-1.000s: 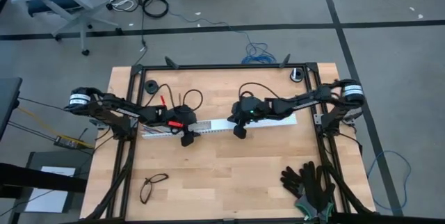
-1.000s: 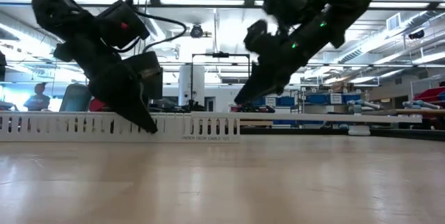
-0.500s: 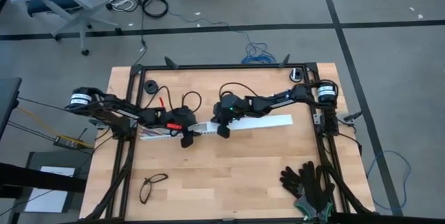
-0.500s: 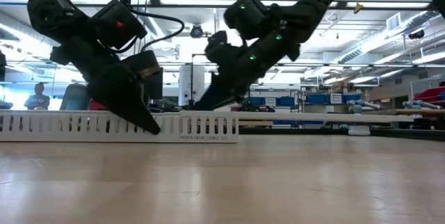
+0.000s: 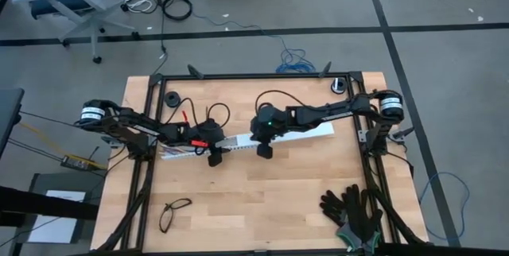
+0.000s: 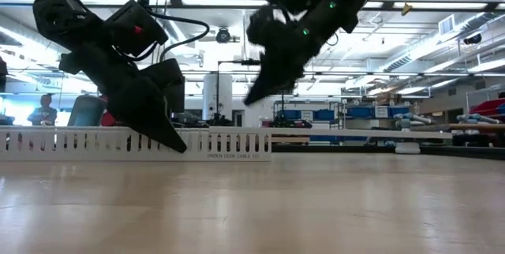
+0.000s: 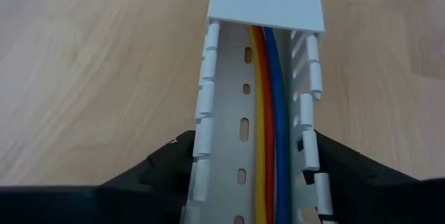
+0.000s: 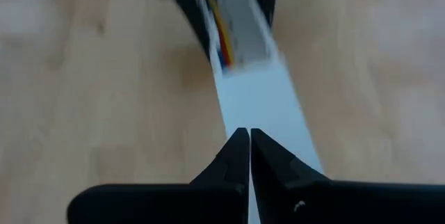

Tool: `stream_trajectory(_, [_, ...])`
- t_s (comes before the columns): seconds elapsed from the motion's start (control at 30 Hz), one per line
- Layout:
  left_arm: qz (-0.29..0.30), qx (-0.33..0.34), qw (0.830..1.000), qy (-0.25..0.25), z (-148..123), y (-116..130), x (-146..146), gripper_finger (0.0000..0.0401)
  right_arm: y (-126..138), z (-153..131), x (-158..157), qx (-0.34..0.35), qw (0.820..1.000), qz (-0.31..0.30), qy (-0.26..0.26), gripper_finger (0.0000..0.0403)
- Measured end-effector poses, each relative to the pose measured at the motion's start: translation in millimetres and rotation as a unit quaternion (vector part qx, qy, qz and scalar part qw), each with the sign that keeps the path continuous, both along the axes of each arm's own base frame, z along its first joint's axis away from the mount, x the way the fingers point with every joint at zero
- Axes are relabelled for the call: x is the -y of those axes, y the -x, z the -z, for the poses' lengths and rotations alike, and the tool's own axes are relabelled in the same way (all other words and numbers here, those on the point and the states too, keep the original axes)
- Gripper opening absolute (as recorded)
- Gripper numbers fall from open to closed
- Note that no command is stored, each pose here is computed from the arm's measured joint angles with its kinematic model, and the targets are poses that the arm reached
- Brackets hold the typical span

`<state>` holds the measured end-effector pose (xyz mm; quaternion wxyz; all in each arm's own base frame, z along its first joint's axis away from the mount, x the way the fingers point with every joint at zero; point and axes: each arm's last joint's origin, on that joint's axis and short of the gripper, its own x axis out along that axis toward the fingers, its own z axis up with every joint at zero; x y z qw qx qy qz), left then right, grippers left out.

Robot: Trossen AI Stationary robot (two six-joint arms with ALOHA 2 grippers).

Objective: Ziptie cables
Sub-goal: Close the white cable duct using the cover

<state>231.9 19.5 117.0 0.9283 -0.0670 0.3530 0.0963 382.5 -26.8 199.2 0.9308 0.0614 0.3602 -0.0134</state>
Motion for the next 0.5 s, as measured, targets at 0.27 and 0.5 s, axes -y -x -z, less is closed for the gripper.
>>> stream_trajectory(0.27, [0.004,0.000,1.000,0.000,0,0,0,0.0218,-31,42,4,0.029,0.998,-0.030,-0.036,0.0000])
stream_trajectory(0.5, [-0.002,0.003,1.000,0.007,0,0,0,0.0218,-51,30,1,0.067,0.996,-0.058,0.001,0.0000])
